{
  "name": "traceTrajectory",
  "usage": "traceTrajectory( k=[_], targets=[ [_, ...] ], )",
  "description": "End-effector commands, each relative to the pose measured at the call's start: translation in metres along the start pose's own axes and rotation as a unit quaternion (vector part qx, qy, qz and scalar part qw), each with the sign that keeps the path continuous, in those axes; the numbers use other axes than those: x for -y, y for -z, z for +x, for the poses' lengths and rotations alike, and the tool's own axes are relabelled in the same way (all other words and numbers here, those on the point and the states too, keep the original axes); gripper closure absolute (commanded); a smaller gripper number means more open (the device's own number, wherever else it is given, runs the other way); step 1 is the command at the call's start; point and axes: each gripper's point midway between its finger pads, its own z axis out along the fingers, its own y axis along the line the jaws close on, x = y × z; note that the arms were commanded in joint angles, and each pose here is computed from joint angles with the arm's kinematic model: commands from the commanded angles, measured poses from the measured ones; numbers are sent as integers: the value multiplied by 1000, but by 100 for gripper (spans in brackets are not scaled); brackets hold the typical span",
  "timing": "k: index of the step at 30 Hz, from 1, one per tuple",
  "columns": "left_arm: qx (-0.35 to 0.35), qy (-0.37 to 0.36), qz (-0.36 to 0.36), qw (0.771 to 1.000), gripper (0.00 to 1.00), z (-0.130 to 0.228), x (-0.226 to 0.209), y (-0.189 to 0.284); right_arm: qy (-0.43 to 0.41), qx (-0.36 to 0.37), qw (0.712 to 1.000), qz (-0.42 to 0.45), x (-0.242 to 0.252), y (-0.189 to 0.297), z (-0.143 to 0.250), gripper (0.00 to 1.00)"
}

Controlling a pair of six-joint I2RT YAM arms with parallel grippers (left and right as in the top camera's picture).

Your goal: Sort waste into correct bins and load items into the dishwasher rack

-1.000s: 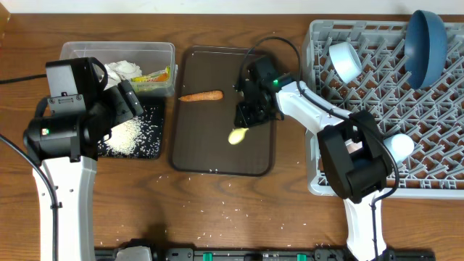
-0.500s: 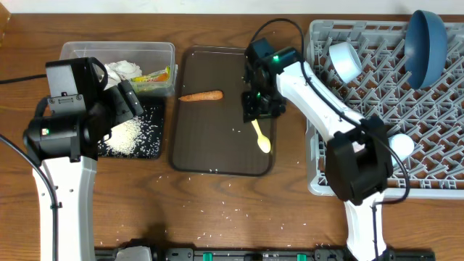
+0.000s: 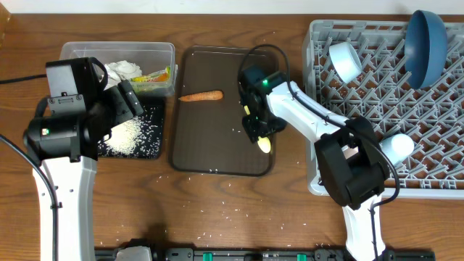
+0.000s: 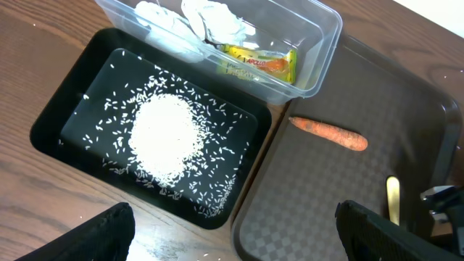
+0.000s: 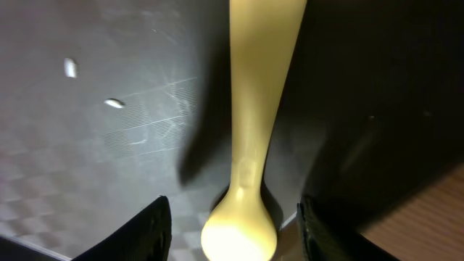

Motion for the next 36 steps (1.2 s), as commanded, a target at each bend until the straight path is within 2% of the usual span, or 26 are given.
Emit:
traceTrajectory(
  k=[1,7,15,17,21,25,28,31,33,36],
  targets=[
    [6,3,-1,1000,9,-2,-1,3,12,-3,1000,-5,5,-4,5,49],
    [6,3,-1,1000,9,-2,-1,3,-4,-46,999,-29,1,-24,34,55],
    [6,3,-1,1000,9,-2,-1,3,-31,-90,994,-56,-6,-26,56,51],
    [6,3,-1,1000,9,-2,-1,3,-40,-95,993,-55,-6,-25,59,53],
    [6,3,-1,1000,9,-2,-1,3,-52,-89,993,-52,-5,-26,55,66],
    [6,3,-1,1000,9,-2,-1,3,-60,-80,994,-53,-4,-26,50,69],
    [6,3,-1,1000,9,-2,-1,3,-64,-74,994,-47,0,-27,48,64],
    [6,3,-1,1000,9,-2,-1,3,-67,-63,995,-36,6,-28,43,44],
    [6,3,-1,1000,9,-2,-1,3,-72,-56,995,-37,8,-28,39,41],
    [6,3,-1,1000,9,-2,-1,3,-97,-50,993,-37,11,-28,35,44]
  ],
)
